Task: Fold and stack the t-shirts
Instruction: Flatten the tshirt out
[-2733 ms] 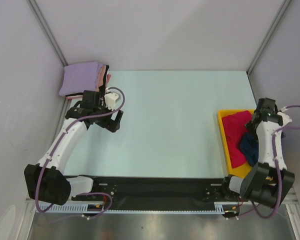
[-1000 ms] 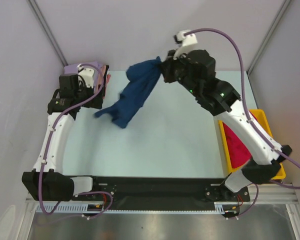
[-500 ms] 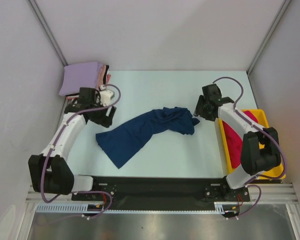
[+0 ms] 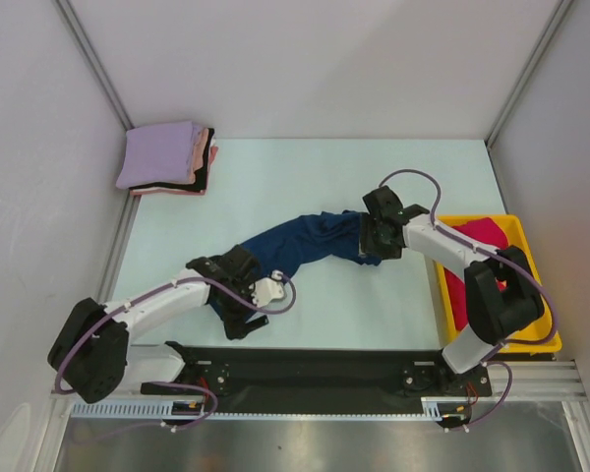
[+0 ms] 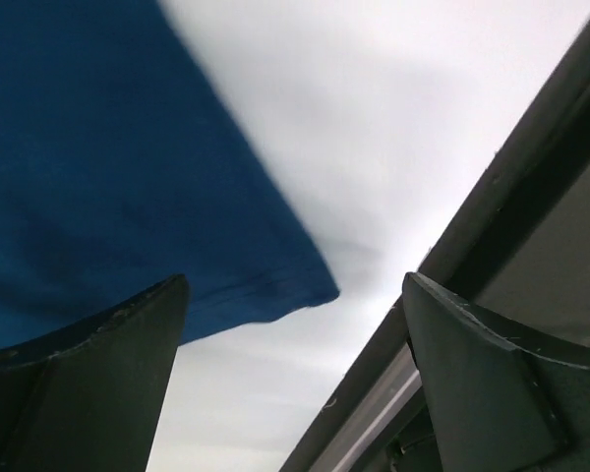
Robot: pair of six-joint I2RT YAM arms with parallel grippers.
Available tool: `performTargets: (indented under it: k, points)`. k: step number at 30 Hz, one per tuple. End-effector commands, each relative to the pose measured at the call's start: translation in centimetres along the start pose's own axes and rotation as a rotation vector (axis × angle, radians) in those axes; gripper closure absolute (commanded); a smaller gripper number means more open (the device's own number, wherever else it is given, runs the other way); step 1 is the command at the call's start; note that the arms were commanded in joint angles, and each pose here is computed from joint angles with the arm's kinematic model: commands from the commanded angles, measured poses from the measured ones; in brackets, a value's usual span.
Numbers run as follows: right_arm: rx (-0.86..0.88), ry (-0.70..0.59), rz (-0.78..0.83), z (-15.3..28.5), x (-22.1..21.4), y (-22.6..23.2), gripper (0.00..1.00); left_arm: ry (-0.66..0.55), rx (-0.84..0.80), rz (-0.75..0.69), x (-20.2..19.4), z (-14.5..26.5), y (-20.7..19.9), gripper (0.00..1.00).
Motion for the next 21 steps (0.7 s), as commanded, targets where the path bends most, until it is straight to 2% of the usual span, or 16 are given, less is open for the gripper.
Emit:
performTargets:
  k: [1, 3, 4, 5, 6, 7, 9, 10, 11, 12, 13, 14, 15, 18, 21]
  points:
    - [0.011, -0.015, -0.009, -1.2, 0.9, 0.4, 0.4, 0.015, 0.04, -0.107, -0.2, -1.8, -0.1, 0.05]
    - [-0.002, -0.005, -0.001, -1.7, 0.9, 0.3, 0.43, 0.02, 0.081, -0.105, -0.2, -2.4, 0.3, 0.07]
    - [-0.003, 0.0, 0.012, -2.0, 0.9, 0.3, 0.46, 0.029, 0.088, -0.093, -0.5, -2.8, 0.3, 0.11]
    - [-0.014, -0.001, 0.017, -2.2, 0.9, 0.1, 0.55, 0.029, 0.098, -0.085, -0.5, -3.0, 0.5, 0.15]
    - [-0.018, -0.006, 0.019, -2.4, 1.0, 0.0, 0.59, 0.027, 0.13, -0.08, -0.4, -3.2, 1.1, 0.19]
    - [-0.026, 0.001, 0.021, -2.8, 0.7, -0.4, 0.65, 0.04, 0.135, -0.075, -0.8, -3.5, 1.1, 0.29]
    - [-0.032, -0.009, 0.014, -3.0, 0.9, -0.8, 0.7, 0.045, 0.148, -0.072, -1.1, -3.8, 1.3, 0.39]
    - [-0.04, -0.008, 0.014, -3.1, 0.9, -1.1, 0.71, 0.046, 0.144, -0.07, -1.2, -3.9, 1.2, 0.48]
    - [-0.053, -0.012, 0.013, -3.1, 1.1, -1.5, 0.69, 0.044, 0.143, -0.07, -1.2, -3.9, 1.2, 0.54]
    - [-0.067, -0.006, 0.013, -3.0, 1.1, -1.9, 0.64, 0.038, 0.147, -0.071, -1.1, -3.8, 1.2, 0.67]
    - [-0.072, -0.004, 0.017, -2.9, 1.3, -1.9, 0.53, 0.036, 0.156, -0.07, -1.0, -3.6, 1.4, 0.75]
    - [-0.074, -0.009, 0.039, -2.6, 1.5, -1.9, 0.48, 0.034, 0.164, -0.07, -0.8, -3.4, 1.5, 0.84]
    - [-0.081, -0.009, 0.048, -2.4, 1.4, -2.0, 0.45, 0.015, 0.183, -0.07, -0.2, -2.9, 1.8, 1.0]
    - [-0.071, -0.023, 0.061, -2.7, 1.4, -2.4, 0.43, -0.013, 0.233, -0.063, 0.6, -1.3, 2.4, 0.99]
    - [-0.017, -0.03, 0.043, -3.8, 1.5, -2.5, 0.57, -0.078, 0.288, -0.039, 2.2, 1.4, 3.4, 1.0]
Point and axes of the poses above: each gripper's point midway between its finger pads, its own z axis back along the fingers, its own y axis along the line the jaws close on, x = y × z, the point moved 1 cm from there along z, back along the fingers, and after that the axes turned 8 degrees about z, right-handed, at the moved point
